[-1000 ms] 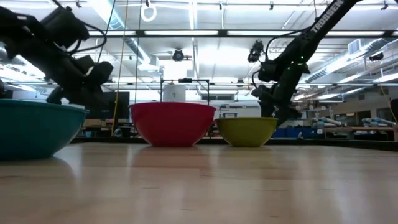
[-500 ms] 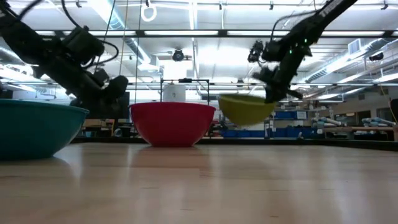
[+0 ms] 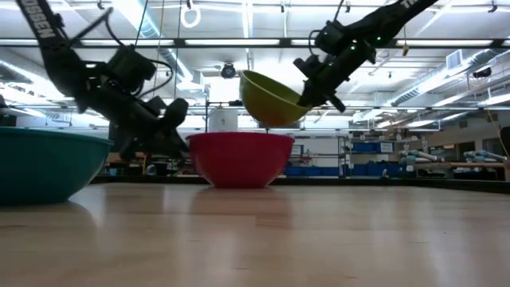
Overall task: Nest bowls inside each other
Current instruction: Stack the green bowl on the orange bowl, then stack the blue bowl on the green bowl
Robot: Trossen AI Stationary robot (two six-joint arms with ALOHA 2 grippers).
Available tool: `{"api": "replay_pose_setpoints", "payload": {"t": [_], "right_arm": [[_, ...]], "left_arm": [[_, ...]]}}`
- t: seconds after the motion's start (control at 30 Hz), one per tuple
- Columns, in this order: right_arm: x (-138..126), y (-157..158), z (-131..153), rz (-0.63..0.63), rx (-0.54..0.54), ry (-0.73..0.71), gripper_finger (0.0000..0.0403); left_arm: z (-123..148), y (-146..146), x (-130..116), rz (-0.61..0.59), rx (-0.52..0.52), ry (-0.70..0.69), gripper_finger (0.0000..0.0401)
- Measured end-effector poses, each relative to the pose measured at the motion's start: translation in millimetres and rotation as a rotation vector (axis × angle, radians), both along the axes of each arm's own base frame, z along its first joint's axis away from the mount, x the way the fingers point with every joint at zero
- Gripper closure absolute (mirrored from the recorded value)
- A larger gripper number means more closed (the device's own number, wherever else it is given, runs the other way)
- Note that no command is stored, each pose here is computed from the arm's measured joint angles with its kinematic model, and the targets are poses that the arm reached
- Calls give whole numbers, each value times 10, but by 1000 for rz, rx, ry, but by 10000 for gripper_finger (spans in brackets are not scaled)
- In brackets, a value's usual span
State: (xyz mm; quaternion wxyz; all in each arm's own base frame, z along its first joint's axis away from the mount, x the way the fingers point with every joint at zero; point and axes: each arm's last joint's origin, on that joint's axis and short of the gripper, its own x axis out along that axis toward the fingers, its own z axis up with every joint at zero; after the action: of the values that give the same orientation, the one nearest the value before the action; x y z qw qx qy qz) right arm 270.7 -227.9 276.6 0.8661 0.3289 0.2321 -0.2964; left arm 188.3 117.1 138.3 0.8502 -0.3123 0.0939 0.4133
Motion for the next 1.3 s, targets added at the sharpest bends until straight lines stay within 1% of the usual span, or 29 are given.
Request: {"api": "replay_pose_setpoints", "payload": {"t": [0.1, 0.2, 0.33, 0.47, 0.53, 0.6, 0.67, 0.77, 0.83, 0.97, 1.1, 1.2, 1.3], "right_arm": [[143, 54, -81, 29, -11, 2, 383], [259, 61, -178, 4, -45, 20, 383], [352, 13, -379, -45, -28, 59, 380], [364, -12, -546, -102, 18, 125, 356], [359, -9, -607, -98, 38, 157, 336], [360, 3, -634, -68, 72, 158, 311], [366, 6, -635, -59, 75, 153, 285], [366, 7, -605, -60, 70, 137, 250], [358, 18, -522, -78, 69, 97, 236], [281, 94, -228, -110, 42, 14, 231], [138, 293, 83, -139, 18, -3, 233], [41, 478, 200, -107, 48, 36, 233], [-16, 709, 183, -57, 138, 137, 233]], "left_arm": [[6, 30, 135, -112, -37, -8, 298], [88, 9, 252, -220, -59, -53, 298], [267, -67, 336, -328, -86, -110, 298], [438, -161, 294, -360, -124, -86, 298], [525, -191, 236, -363, -130, -73, 298], [646, -221, 169, -364, -129, -66, 298], [749, -263, 91, -381, -149, -42, 298], [896, -374, -22, -457, -175, 9, 298], [989, -471, -103, -520, -181, 66, 298], [1066, -666, -261, -632, -182, 212, 298], [1043, -784, -341, -694, -175, 300, 298], [1021, -824, -343, -713, -171, 336, 298], [1011, -840, -327, -727, -157, 350, 298]]}}
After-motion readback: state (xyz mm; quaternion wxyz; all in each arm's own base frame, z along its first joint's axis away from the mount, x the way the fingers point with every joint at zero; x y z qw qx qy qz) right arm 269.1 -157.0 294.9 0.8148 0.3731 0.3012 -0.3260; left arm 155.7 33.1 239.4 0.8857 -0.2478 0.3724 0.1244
